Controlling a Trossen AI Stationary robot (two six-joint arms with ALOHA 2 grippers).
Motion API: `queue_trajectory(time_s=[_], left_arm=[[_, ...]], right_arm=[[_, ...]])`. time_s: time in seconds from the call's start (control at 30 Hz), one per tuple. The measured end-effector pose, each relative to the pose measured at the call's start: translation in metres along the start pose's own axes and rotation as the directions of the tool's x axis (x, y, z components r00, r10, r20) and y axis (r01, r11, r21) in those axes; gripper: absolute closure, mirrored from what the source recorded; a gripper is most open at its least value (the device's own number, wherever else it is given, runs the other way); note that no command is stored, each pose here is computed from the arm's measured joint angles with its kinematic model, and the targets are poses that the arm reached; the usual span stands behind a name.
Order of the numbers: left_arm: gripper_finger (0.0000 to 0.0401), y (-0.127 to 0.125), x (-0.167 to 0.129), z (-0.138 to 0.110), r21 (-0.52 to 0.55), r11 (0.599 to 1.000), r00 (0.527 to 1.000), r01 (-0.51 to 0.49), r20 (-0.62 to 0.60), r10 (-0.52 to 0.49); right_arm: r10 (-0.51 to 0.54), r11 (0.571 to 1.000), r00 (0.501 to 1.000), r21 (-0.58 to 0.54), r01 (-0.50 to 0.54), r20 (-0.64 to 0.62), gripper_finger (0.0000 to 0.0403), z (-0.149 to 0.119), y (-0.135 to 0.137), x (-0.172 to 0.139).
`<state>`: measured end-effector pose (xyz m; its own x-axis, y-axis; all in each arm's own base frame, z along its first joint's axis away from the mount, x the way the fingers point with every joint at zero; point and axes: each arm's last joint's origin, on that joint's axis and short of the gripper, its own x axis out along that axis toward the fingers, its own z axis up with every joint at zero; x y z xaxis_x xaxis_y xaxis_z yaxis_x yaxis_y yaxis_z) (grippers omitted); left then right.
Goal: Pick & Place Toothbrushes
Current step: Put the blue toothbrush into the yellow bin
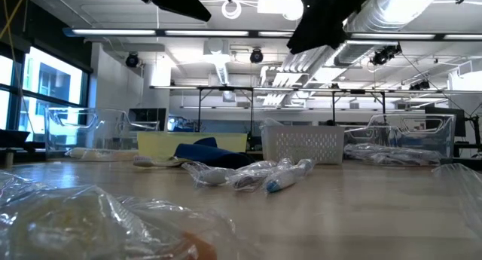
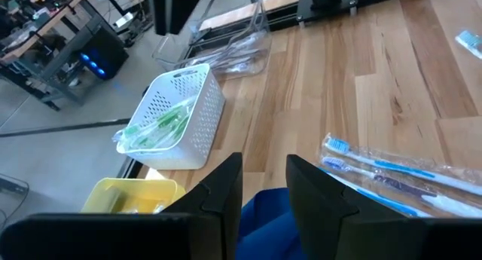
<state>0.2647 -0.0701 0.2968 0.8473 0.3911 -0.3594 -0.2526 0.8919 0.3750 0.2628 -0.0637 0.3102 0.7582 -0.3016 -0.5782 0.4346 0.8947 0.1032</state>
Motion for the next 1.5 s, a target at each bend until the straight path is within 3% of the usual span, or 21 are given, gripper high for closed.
queue_trajectory(time_s=[0.4, 0.67, 0.87, 1.17, 1.33, 1.5], left_arm=[[0.0302, 0.0, 0.0, 0.0, -0.01, 1.0, 1.0, 0.0, 0.0, 0.0], [0.0302, 0.0, 0.0, 0.0, -0.027, 1.0, 1.0, 0.008, 0.001, -0.008], [0.0302, -0.003, 0.0, 0.0, -0.103, 0.988, 0.993, 0.115, 0.009, -0.114], [0.0302, -0.012, 0.0, -0.001, -0.226, 0.914, 0.939, 0.337, 0.012, -0.343], [0.0302, -0.015, 0.003, -0.003, -0.346, 0.875, 0.932, 0.339, 0.0, -0.361], [0.0302, -0.018, 0.006, -0.004, -0.511, 0.803, 0.932, 0.306, -0.01, -0.362]], right_arm=[[0.136, 0.989, 0.991, -0.062, -0.137, -0.008, 0.0308, -0.01, 0.043, -0.008], [0.215, 0.975, 0.977, 0.051, -0.215, 0.0, 0.0309, -0.015, 0.066, -0.015], [0.297, 0.952, 0.955, 0.081, -0.295, -0.019, 0.0309, -0.025, 0.091, -0.025], [0.372, 0.922, 0.927, 0.134, -0.364, -0.043, 0.0309, -0.043, 0.125, -0.044], [0.351, 0.932, 0.936, 0.105, -0.347, -0.024, 0.0309, -0.049, 0.134, -0.052], [0.36, 0.93, 0.933, 0.089, -0.356, -0.028, 0.0309, -0.052, 0.138, -0.055]])
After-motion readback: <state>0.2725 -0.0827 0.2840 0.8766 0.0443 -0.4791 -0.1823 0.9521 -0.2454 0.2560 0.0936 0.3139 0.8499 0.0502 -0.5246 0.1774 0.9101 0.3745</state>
